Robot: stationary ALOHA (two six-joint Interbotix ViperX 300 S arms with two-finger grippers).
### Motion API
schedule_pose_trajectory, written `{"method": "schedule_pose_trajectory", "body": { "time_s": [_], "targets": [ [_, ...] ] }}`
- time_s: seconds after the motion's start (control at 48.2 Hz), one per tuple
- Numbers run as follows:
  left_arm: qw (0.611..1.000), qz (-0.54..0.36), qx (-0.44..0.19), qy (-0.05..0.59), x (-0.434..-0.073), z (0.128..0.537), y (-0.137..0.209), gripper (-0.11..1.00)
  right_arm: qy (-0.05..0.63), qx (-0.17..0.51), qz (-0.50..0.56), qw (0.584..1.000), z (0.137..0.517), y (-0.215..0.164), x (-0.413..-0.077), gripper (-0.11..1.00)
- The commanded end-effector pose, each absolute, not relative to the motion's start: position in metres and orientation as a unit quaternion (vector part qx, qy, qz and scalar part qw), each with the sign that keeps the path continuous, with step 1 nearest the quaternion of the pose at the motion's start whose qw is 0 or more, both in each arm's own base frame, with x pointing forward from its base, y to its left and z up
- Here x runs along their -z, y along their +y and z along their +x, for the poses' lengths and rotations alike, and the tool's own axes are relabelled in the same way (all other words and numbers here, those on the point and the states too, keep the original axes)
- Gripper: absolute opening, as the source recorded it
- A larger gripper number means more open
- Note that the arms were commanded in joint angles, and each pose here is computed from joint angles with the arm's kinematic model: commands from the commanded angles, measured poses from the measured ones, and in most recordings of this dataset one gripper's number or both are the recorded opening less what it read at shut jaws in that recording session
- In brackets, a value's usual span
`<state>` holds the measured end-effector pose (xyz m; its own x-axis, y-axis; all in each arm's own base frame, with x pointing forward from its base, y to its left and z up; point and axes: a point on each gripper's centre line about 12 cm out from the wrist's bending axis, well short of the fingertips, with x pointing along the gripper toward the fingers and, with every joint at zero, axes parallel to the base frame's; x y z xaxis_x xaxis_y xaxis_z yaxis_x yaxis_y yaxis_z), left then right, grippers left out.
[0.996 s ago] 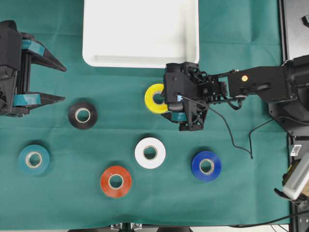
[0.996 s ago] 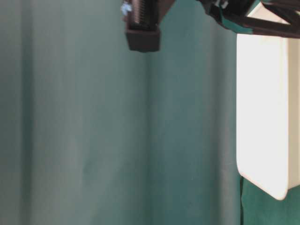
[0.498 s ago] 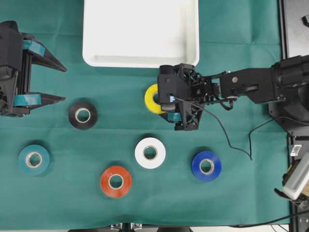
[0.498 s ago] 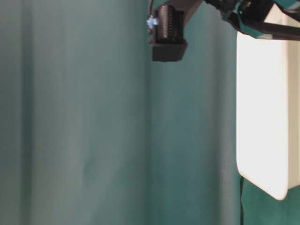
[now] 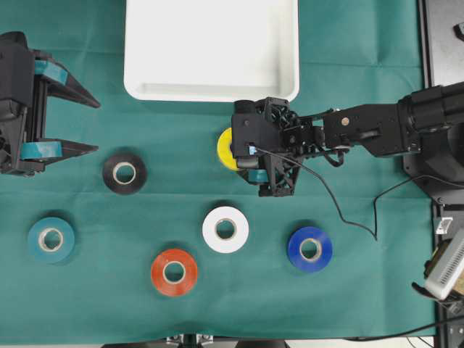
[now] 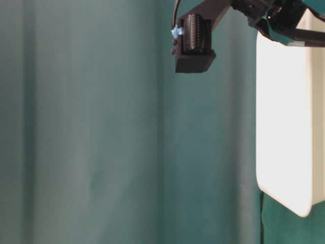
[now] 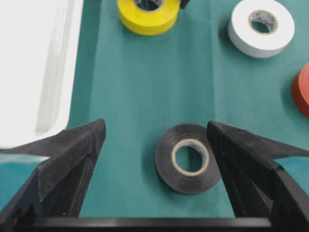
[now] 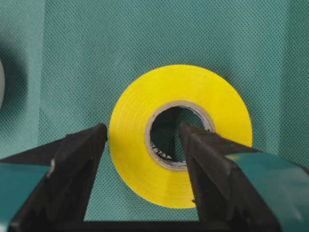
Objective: Put the tape alternately from left to right into the white case.
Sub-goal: 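Lower the right gripper onto the yellow tape and grasp it, then lift the yellow tape and carry it into the white tray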
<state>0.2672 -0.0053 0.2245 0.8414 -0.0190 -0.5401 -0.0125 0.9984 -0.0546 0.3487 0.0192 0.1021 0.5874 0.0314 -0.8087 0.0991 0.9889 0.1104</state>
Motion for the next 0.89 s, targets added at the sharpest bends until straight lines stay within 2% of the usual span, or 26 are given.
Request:
{"method": "schedule_pose_trajectory", "body": {
  "time_s": [0.0,0.083,0.207,0.249,0.56,0.871],
  "targets": [
    [0.962,-0.03,0.003,0.272,-0.23,0.269,-0.006,0.66,0.44,0.017,0.073,0.895,0.354,0.02,-0.11,0.67],
    [0.962,-0.029,0.003,0.272,-0.23,0.269,-0.006,0.66,0.443,0.018,0.072,0.894,0.353,0.019,-0.108,0.58],
    [0.961,-0.029,0.003,0.274,-0.228,0.268,-0.006,0.66,0.443,0.018,0.072,0.894,0.354,0.019,-0.109,0.31],
    [0.961,-0.03,0.003,0.274,-0.228,0.268,-0.006,0.66,0.443,0.017,0.071,0.894,0.355,0.019,-0.109,0.26],
    [0.961,-0.03,0.003,0.275,-0.228,0.268,-0.006,0.66,0.437,0.014,0.069,0.897,0.361,0.021,-0.121,0.26],
    [0.96,-0.03,0.003,0.277,-0.227,0.267,-0.006,0.66,0.386,0.003,0.071,0.92,0.363,0.026,-0.18,0.26]
  ]
}}
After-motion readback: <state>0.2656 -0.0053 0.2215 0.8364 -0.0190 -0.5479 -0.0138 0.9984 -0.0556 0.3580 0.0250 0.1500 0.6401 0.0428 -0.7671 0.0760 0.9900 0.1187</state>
